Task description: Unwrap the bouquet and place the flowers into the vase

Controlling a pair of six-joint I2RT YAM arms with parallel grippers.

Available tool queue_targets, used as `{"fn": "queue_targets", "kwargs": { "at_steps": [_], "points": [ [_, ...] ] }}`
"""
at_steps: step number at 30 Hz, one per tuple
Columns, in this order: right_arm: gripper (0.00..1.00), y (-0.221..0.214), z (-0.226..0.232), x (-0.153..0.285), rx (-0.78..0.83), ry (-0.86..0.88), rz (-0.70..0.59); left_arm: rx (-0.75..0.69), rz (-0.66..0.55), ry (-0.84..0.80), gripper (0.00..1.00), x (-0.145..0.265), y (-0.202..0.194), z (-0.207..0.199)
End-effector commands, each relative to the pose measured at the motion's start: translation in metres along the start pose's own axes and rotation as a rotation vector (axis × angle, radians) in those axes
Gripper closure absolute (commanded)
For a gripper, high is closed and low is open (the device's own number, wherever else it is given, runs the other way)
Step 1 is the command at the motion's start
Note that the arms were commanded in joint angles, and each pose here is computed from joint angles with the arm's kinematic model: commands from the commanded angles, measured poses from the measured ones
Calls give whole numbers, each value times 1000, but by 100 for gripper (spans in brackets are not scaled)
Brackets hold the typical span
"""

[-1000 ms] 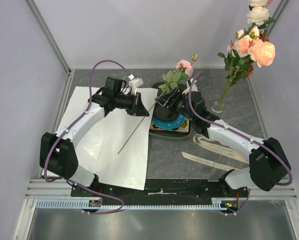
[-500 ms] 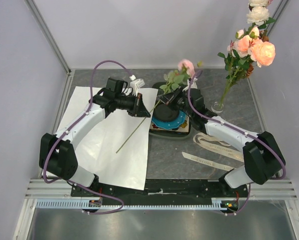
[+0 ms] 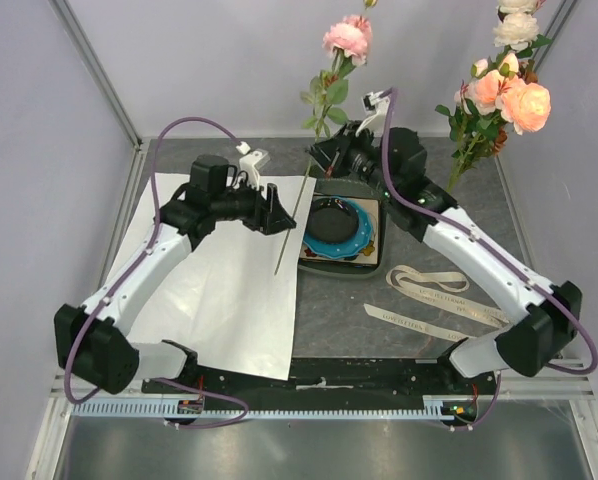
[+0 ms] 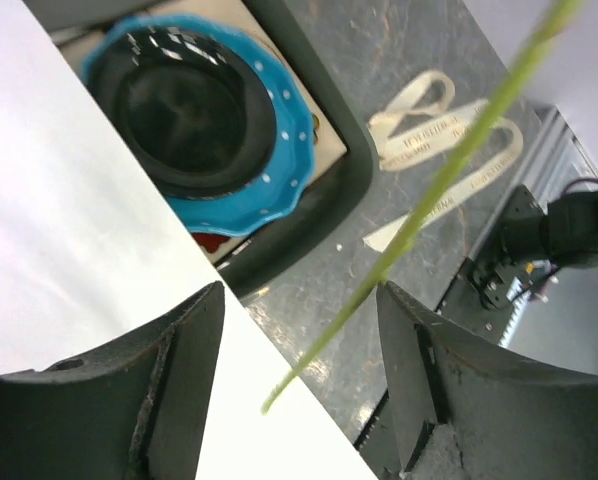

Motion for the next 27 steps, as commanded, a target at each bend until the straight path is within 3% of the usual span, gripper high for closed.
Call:
{"fn": "queue_targets", "kwargs": {
  "at_steps": [1, 8, 14, 21, 22, 27],
  "points": [
    [100, 88, 47, 61, 357, 41, -197, -91, -209, 102, 30, 25, 16, -10],
    [100, 166, 79, 186, 537, -68, -502, -120, -289, 147, 27, 38, 15, -14],
    [100, 165, 66, 284, 601, -281, -632, -104, -264, 110, 28, 33, 15, -14],
    [100, 134, 16, 320, 517, -795, -564, -89, -242, 85, 28, 28, 13, -12],
    [100, 123, 3, 319, 472, -934, -556, -84, -239, 83, 28, 26, 13, -11],
    [100, 98, -21, 306, 365, -1155, -607, -73, -225, 67, 28, 23, 11, -9]
  ]
}}
Point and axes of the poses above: each gripper's point midway between its finger pads, its own x axis back along the fingers, its own z axis along the line the jaws close on, y = z × x, the point moved 10 cm from there along x, back along the fingers, and after that the axes turned 8 degrees about x, right-handed, at the moved point
